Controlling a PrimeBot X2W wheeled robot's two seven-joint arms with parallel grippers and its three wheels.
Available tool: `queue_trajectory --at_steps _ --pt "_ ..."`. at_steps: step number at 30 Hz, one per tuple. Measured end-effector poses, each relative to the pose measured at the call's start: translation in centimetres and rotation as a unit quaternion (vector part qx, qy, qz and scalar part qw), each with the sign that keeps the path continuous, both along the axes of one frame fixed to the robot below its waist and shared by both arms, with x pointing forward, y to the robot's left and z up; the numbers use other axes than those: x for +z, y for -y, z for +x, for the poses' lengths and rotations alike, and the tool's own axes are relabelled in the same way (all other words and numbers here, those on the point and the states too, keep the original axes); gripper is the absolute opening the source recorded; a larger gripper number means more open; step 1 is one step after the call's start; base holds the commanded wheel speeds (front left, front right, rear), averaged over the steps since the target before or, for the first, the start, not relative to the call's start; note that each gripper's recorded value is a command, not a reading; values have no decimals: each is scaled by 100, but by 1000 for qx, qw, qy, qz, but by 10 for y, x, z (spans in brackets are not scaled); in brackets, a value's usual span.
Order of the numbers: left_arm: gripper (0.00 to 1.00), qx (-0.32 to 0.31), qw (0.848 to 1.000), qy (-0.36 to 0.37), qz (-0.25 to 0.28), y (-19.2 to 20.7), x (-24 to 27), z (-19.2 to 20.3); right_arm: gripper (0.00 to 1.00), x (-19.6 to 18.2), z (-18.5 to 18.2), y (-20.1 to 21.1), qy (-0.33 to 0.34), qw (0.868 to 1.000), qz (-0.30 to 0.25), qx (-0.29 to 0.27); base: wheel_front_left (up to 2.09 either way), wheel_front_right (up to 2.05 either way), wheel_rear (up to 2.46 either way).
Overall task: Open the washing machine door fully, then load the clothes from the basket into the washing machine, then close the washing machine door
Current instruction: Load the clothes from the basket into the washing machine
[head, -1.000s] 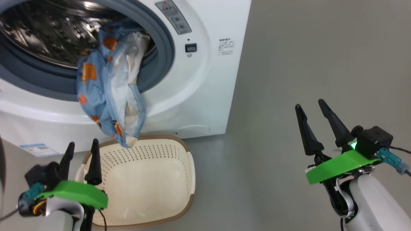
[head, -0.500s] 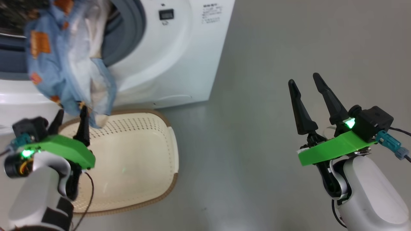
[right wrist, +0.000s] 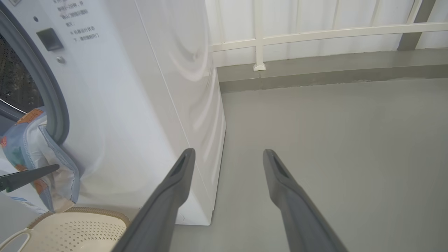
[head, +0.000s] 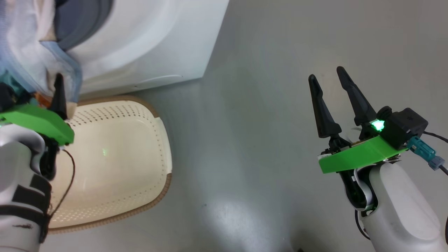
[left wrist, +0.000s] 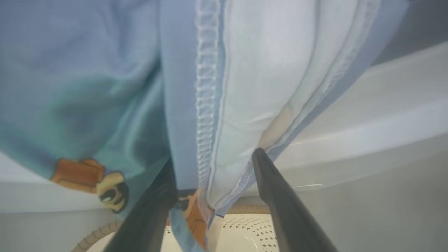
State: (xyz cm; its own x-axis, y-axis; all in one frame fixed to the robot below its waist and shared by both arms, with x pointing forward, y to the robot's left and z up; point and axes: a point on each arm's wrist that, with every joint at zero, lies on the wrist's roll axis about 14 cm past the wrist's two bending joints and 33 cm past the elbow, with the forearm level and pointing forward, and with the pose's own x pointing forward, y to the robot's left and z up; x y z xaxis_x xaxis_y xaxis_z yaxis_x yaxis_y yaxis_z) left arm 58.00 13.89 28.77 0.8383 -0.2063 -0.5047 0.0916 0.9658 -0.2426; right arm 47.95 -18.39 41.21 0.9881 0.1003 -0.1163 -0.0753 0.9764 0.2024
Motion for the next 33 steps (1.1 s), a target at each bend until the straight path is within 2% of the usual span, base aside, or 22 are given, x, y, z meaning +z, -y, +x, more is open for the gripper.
queue_trajectory --at_steps 5,10,12,13,20,27,33 --pt "100 -10 1000 -3 -1 10 -12 11 100 -10 1 4 -11 1000 -1 -7 0 0 0" --pt "100 10 1000 1 -9 4 -18 14 100 -15 0 7 -17 1000 -2 -14 0 0 0" --pt "38 11 1000 0 -8 4 -17 14 100 -14 0 8 -17 1000 -2 -15 0 0 0" --pt "1 11 1000 1 -8 3 -17 14 100 -13 0 8 -16 1000 -2 -16 0 0 0" --pt "0 19 999 26 -17 1 6 15 100 -2 2 4 -1 1000 2 -12 0 0 0" --pt "0 4 994 97 -44 9 53 9 100 12 6 -6 17 1000 12 -1 0 0 0" --pt "0 9 982 180 -47 0 109 22 100 19 7 -15 25 999 20 9 0 0 0"
